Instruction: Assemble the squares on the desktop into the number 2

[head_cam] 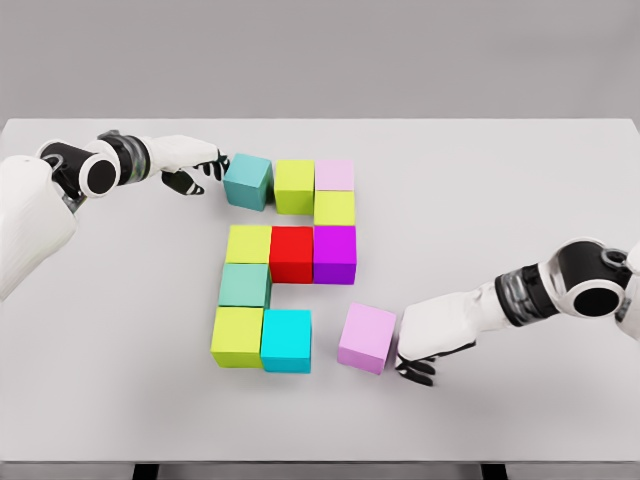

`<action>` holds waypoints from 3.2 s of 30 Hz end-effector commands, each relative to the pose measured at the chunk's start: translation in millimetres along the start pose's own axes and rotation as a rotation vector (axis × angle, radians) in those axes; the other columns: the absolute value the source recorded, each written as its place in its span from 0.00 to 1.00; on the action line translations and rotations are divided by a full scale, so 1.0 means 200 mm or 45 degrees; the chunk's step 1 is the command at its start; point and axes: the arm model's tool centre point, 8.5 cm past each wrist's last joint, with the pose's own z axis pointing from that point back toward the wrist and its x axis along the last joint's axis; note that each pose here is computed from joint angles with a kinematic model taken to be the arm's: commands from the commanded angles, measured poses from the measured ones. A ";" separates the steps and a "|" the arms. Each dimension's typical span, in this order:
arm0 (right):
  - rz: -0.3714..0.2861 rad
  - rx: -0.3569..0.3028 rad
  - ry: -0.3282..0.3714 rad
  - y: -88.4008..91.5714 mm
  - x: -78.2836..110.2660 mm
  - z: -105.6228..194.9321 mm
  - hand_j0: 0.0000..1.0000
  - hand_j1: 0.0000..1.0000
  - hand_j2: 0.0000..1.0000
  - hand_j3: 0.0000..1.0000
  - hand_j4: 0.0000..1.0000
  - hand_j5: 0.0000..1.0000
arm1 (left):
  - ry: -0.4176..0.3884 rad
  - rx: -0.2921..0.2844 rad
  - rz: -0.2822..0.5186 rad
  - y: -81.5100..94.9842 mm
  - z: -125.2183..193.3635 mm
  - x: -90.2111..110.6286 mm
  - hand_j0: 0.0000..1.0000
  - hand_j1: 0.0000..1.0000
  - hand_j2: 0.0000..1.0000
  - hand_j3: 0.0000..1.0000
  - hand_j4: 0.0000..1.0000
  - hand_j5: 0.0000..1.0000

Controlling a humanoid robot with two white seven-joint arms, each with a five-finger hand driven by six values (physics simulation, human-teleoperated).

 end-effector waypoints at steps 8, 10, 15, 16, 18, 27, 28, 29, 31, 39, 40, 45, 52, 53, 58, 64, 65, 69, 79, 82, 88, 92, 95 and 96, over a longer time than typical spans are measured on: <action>0.004 -0.011 0.008 -0.03 -0.02 0.00 0.16 0.16 0.16 0.16 0.16 0.16 | -0.027 0.008 0.004 0.00 0.01 0.02 0.63 0.63 0.63 0.63 0.63 0.63; 0.002 -0.011 0.017 -0.03 -0.03 0.00 0.16 0.16 0.16 0.16 0.16 0.16 | -0.033 0.008 0.000 0.00 0.01 0.02 0.63 0.63 0.63 0.63 0.63 0.63; 0.026 -0.021 0.007 -0.08 -0.04 -0.03 0.16 0.16 0.16 0.16 0.16 0.16 | -0.043 0.007 0.003 0.00 0.01 0.02 0.63 0.63 0.63 0.63 0.63 0.63; 0.027 -0.021 0.005 -0.08 -0.03 -0.03 0.16 0.16 0.16 0.16 0.16 0.16 | -0.045 0.006 0.001 0.00 0.01 0.02 0.63 0.63 0.63 0.63 0.63 0.63; 0.032 -0.021 0.008 -0.09 -0.04 -0.03 0.16 0.16 0.16 0.16 0.16 0.16 | -0.044 0.007 0.003 0.00 0.01 0.02 0.63 0.63 0.63 0.63 0.63 0.63; 0.055 -0.030 -0.001 -0.13 -0.03 -0.04 0.16 0.16 0.16 0.16 0.16 0.16 | -0.030 0.005 0.007 0.00 0.02 0.00 0.65 0.65 0.65 0.65 0.65 0.65; 0.054 -0.029 -0.002 -0.13 -0.03 -0.04 0.16 0.16 0.16 0.16 0.16 0.16 | -0.030 0.006 0.007 0.00 0.02 0.00 0.65 0.65 0.65 0.65 0.65 0.65; 0.055 -0.030 -0.001 -0.13 -0.03 -0.04 0.16 0.16 0.16 0.16 0.16 0.16 | -0.029 0.007 0.004 0.00 0.02 0.00 0.65 0.65 0.65 0.65 0.65 0.65; 0.061 -0.031 0.001 -0.14 -0.03 -0.04 0.16 0.16 0.16 0.16 0.16 0.16 | -0.024 0.006 0.003 0.01 0.01 0.00 0.65 0.65 0.65 0.65 0.65 0.65; 0.076 -0.037 -0.005 -0.17 -0.03 -0.04 0.16 0.16 0.16 0.16 0.16 0.16 | -0.021 0.010 0.006 0.01 0.00 0.01 0.64 0.64 0.64 0.64 0.64 0.64; 0.076 -0.037 -0.005 -0.17 -0.03 -0.04 0.16 0.16 0.16 0.16 0.16 0.16 | -0.021 0.012 0.007 0.02 0.00 0.01 0.64 0.64 0.64 0.64 0.64 0.64; 0.050 -0.027 0.030 -0.14 -0.07 -0.01 0.16 0.16 0.16 0.16 0.16 0.16 | -0.028 0.018 0.008 0.03 0.00 0.03 0.63 0.63 0.63 0.63 0.63 0.63; 0.020 -0.022 0.059 -0.12 -0.12 -0.01 0.16 0.16 0.16 0.16 0.16 0.16 | -0.029 0.019 0.008 0.03 -0.01 0.03 0.63 0.63 0.63 0.63 0.63 0.63; 0.021 -0.021 0.060 -0.12 -0.12 -0.01 0.16 0.16 0.16 0.16 0.16 0.16 | -0.031 0.019 0.008 0.03 -0.01 0.04 0.63 0.63 0.63 0.63 0.63 0.63; 0.021 -0.021 0.060 -0.12 -0.12 -0.01 0.16 0.16 0.16 0.16 0.16 0.16 | -0.035 0.020 0.008 0.03 -0.01 0.04 0.63 0.63 0.63 0.63 0.63 0.63; 0.018 -0.021 0.065 -0.12 -0.13 -0.01 0.16 0.16 0.16 0.16 0.16 0.16 | -0.033 0.021 0.011 0.03 -0.01 0.04 0.63 0.63 0.63 0.63 0.63 0.63; 0.019 -0.021 0.064 -0.12 -0.13 -0.01 0.16 0.16 0.16 0.16 0.16 0.16 | -0.030 0.021 0.011 0.03 -0.01 0.03 0.63 0.63 0.63 0.63 0.63 0.63; 0.046 -0.034 0.034 -0.17 -0.11 -0.06 0.16 0.16 0.16 0.16 0.16 0.16 | -0.011 0.018 0.018 0.02 0.01 -0.01 0.64 0.64 0.64 0.64 0.64 0.64; 0.050 -0.035 0.032 -0.18 -0.11 -0.06 0.16 0.16 0.16 0.16 0.16 0.16 | -0.204 0.159 -0.003 0.07 0.53 -0.16 1.00 1.00 1.00 1.00 1.00 1.00; 0.056 -0.037 0.036 -0.19 -0.11 -0.06 0.16 0.16 0.16 0.16 0.16 0.16 | -0.446 0.172 -0.154 -0.04 0.60 -0.09 1.00 1.00 1.00 1.00 1.00 1.00; 0.062 -0.038 0.038 -0.20 -0.11 -0.05 0.16 0.16 0.16 0.16 0.16 0.16 | -0.564 0.286 -0.233 -0.09 0.74 -0.09 1.00 1.00 1.00 1.00 1.00 1.00; 0.077 -0.046 0.016 -0.23 -0.10 -0.09 0.16 0.16 0.16 0.16 0.16 0.16 | -0.554 0.326 -0.222 -0.09 0.75 -0.11 1.00 1.00 1.00 1.00 1.00 1.00; 0.080 -0.047 0.016 -0.23 -0.10 -0.09 0.16 0.16 0.16 0.16 0.16 0.16 | -0.553 0.326 -0.221 -0.09 0.75 -0.11 1.00 1.00 1.00 1.00 1.00 1.00; 0.080 -0.047 0.016 -0.23 -0.10 -0.09 0.16 0.16 0.16 0.16 0.16 0.16 | -0.553 0.326 -0.221 -0.09 0.75 -0.11 1.00 1.00 1.00 1.00 1.00 1.00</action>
